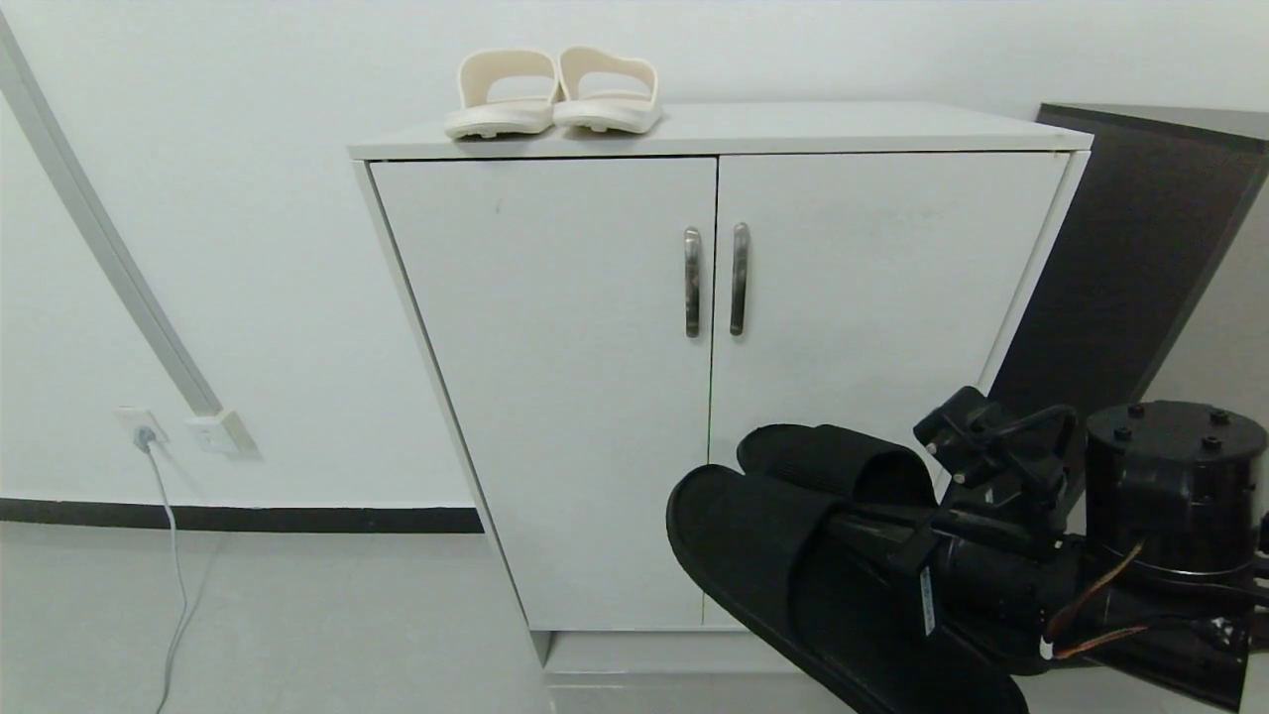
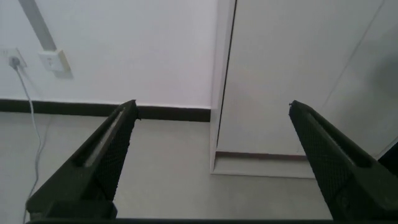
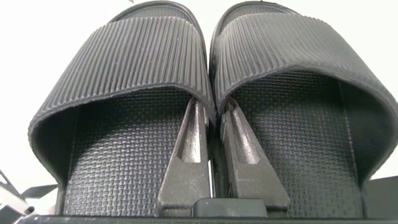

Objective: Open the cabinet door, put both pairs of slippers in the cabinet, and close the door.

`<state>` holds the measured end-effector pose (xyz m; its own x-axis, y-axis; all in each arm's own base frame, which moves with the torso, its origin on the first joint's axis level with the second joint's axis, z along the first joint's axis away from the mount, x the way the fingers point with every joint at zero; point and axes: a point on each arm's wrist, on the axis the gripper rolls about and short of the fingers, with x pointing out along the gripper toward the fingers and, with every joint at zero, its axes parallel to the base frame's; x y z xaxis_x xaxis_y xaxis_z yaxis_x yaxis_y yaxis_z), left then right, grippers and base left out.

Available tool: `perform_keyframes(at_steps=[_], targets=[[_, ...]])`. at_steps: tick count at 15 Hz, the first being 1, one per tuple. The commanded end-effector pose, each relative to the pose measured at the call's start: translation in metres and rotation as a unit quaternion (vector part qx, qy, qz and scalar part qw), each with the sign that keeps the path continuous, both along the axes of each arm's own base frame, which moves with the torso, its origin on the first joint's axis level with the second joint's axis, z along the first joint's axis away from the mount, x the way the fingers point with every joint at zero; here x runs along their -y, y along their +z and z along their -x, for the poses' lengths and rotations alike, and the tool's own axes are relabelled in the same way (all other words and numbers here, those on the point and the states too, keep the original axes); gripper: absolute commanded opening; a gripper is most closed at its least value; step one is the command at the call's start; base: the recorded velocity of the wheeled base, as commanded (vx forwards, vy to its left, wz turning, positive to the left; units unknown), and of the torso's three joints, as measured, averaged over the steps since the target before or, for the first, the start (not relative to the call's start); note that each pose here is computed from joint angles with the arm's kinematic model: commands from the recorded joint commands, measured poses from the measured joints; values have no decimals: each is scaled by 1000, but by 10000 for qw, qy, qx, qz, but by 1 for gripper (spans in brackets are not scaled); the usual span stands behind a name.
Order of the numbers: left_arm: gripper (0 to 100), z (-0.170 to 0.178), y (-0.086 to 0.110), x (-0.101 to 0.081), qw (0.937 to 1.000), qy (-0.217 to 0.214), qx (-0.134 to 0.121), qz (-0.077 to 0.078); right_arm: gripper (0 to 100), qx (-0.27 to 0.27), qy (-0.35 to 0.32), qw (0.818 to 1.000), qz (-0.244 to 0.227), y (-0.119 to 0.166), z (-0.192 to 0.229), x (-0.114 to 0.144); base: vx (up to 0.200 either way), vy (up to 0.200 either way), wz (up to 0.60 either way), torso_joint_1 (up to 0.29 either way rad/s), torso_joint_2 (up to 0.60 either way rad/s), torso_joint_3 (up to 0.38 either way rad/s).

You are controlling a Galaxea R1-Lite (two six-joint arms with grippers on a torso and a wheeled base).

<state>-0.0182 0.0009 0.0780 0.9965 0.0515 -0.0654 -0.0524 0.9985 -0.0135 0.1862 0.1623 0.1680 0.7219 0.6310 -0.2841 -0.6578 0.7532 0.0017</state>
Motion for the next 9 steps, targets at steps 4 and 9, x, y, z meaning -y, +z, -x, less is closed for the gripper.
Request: perform_keyframes(at_steps=[4,9], targets=[[100,-6,63,1,9977,-389,233,505,0,-16,12,10000,42,-2,0,-1,0,0,0,1,23,9],[100,-75,107,17,9563,-2822,-329,685,0,-65,160,9998,67,-5,3,1,0,0,0,0,0,0]])
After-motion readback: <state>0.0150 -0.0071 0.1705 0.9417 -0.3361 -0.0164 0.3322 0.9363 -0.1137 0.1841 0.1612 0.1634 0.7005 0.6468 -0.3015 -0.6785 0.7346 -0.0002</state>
